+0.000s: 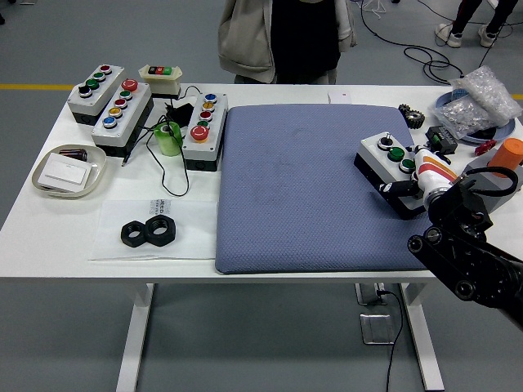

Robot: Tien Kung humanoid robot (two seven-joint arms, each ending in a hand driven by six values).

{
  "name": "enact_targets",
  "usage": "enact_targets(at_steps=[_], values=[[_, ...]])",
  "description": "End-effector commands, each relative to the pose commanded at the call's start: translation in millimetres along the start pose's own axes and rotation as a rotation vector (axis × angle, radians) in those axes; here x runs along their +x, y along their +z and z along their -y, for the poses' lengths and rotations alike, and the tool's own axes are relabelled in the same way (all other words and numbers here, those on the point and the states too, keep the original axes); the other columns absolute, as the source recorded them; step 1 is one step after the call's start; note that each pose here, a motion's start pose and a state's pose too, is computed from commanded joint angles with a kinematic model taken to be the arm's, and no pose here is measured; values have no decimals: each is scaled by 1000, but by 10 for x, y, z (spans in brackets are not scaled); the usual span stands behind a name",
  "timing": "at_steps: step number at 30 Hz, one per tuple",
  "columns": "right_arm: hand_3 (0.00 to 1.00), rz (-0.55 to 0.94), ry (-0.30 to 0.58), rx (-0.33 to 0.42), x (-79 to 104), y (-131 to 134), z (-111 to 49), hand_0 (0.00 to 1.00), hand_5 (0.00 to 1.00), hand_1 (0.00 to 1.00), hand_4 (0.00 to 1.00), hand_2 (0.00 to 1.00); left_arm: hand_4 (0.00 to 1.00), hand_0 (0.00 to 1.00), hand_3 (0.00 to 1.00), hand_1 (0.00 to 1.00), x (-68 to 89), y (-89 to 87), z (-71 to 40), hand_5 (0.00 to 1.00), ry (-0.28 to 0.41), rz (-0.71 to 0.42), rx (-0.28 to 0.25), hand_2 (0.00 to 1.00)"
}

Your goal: Pick up the button,place it on the desk,press the button,press the button

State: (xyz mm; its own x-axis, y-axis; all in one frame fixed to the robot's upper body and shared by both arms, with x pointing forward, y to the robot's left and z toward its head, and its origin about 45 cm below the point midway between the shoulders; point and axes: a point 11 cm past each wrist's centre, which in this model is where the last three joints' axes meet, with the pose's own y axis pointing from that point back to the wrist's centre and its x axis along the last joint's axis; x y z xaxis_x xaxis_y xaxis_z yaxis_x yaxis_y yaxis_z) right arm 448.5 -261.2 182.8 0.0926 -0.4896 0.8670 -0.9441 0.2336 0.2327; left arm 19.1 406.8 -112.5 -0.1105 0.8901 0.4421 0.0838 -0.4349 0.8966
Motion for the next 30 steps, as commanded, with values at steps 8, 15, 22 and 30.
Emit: enact_targets(at_steps=[8,15,22,30], values=[[598,-28,19,145,89,-132,-91,568,125,434,914,468,571,778,815,811,9,1,2,998,0,0,-2,893],[553,-119,-70,307,16,-272,-200,477,119,397,882,443,571,778,815,813,10,22,0,998,-1,-3,-6,892],[549,-134,-77,457,-1,-408,-331,464,90,395,857,446,569,777,814,812,8,37,-2,998,-2,-6,-10,891],[537,-21,-184,665,-19,-552,-462,458,24,397,816,453,568,776,812,810,5,46,-4,998,-2,-7,-12,891]])
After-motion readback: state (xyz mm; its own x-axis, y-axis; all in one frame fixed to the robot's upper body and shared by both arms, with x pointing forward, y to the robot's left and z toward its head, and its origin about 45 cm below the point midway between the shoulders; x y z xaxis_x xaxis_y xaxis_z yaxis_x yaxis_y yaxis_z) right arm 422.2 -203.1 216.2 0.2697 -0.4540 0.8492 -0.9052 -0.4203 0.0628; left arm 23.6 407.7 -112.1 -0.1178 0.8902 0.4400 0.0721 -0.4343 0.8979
